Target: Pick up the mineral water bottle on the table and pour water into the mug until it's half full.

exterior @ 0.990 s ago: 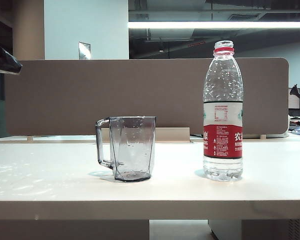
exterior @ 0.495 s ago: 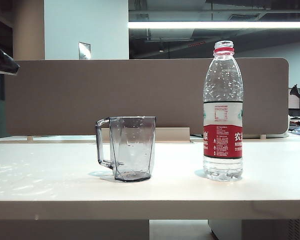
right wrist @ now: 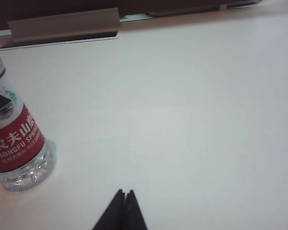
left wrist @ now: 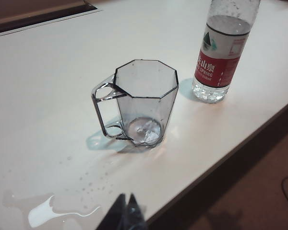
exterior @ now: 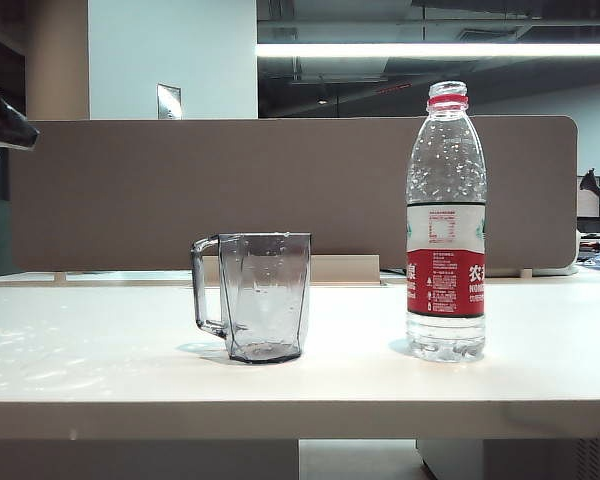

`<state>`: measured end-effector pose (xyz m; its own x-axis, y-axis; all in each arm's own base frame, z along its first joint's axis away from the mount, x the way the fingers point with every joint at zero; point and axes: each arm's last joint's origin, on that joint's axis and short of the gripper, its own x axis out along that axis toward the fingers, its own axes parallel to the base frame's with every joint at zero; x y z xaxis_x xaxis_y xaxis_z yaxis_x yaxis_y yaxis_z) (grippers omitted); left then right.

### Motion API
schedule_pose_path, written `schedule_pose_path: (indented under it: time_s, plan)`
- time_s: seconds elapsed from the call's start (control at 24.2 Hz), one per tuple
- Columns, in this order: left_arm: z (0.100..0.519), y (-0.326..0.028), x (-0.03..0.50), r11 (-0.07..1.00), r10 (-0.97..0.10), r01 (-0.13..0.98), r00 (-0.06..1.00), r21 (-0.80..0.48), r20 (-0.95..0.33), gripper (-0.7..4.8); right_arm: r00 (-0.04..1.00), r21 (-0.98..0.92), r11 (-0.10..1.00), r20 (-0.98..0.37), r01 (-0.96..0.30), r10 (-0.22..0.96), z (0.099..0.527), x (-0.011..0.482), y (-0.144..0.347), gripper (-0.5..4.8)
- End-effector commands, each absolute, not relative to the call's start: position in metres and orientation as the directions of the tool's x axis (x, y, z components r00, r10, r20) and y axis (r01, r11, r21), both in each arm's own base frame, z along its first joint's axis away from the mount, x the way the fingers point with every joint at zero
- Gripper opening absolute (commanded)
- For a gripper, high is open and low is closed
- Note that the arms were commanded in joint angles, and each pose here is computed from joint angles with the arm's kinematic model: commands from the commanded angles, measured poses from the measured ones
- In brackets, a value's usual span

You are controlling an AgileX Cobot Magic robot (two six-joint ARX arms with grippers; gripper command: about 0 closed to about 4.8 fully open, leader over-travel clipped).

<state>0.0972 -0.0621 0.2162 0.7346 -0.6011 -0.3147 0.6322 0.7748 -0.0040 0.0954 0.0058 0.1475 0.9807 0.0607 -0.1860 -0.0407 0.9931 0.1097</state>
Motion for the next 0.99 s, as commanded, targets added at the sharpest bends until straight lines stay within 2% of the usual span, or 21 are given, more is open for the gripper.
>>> schedule_pose_path:
  time_s: [0.04,0.21,0.29,0.45,0.54,0.66,0.74,0.91,0.95,0.99]
  plan:
    - [0.218,-0.062,0.097,0.777,-0.601,0.629,0.741,-0.004,-0.3,-0.01,0.982,0.109,0.993,-0.181,-0.04,0.06,0.146,0.096,0.006,-0.01]
    - [0.218,-0.062,0.097,0.777,-0.601,0.629,0.741,-0.004,-0.3,-0.01,0.983,0.108,0.994,-0.174,-0.036,0.055,0.147,0.096,0.006,-0.01]
    - [0.218,-0.062,0.097,0.777,-0.601,0.629,0.741,-0.004,-0.3,-0.01,0.987,0.116,0.993,-0.162,0.013,0.006,0.148,0.096,0.004,0.0]
    - [0.218,-0.062,0.097,0.777,-0.601,0.629,0.741,-0.004,-0.3,-0.01,0.984,0.218,0.975,-0.164,-0.035,0.072,0.148,0.096,0.006,0.0]
    - [0.218,-0.062,0.097,0.779,-0.598,0.627,0.743,-0.003,-0.301,-0.01,0.993,0.22,0.974,-0.098,-0.05,0.073,0.155,0.097,0.006,0.01]
    - [0.218,-0.062,0.097,0.779,-0.598,0.626,0.743,-0.002,-0.301,-0.01,0.989,0.231,0.962,0.051,-0.147,0.139,0.178,0.095,0.008,0.35]
    - [0.218,-0.062,0.097,0.779,-0.598,0.626,0.743,-0.002,-0.3,-0.01,0.941,0.195,0.956,0.302,-0.217,0.152,0.233,0.079,0.008,0.54]
    - [0.218,-0.062,0.097,0.779,-0.598,0.626,0.743,-0.002,-0.3,-0.01,0.858,0.092,0.978,0.5,-0.185,0.115,0.3,0.045,0.005,0.54]
    - [0.218,-0.062,0.097,0.779,-0.598,0.626,0.743,-0.002,-0.3,-0.01,0.836,0.038,0.987,0.537,-0.159,0.114,0.314,0.035,0.004,0.54]
    - [0.218,-0.062,0.097,0.779,-0.598,0.626,0.743,-0.002,-0.3,-0.01,0.79,-0.084,0.994,0.603,-0.073,0.109,0.345,0.013,0.003,0.54]
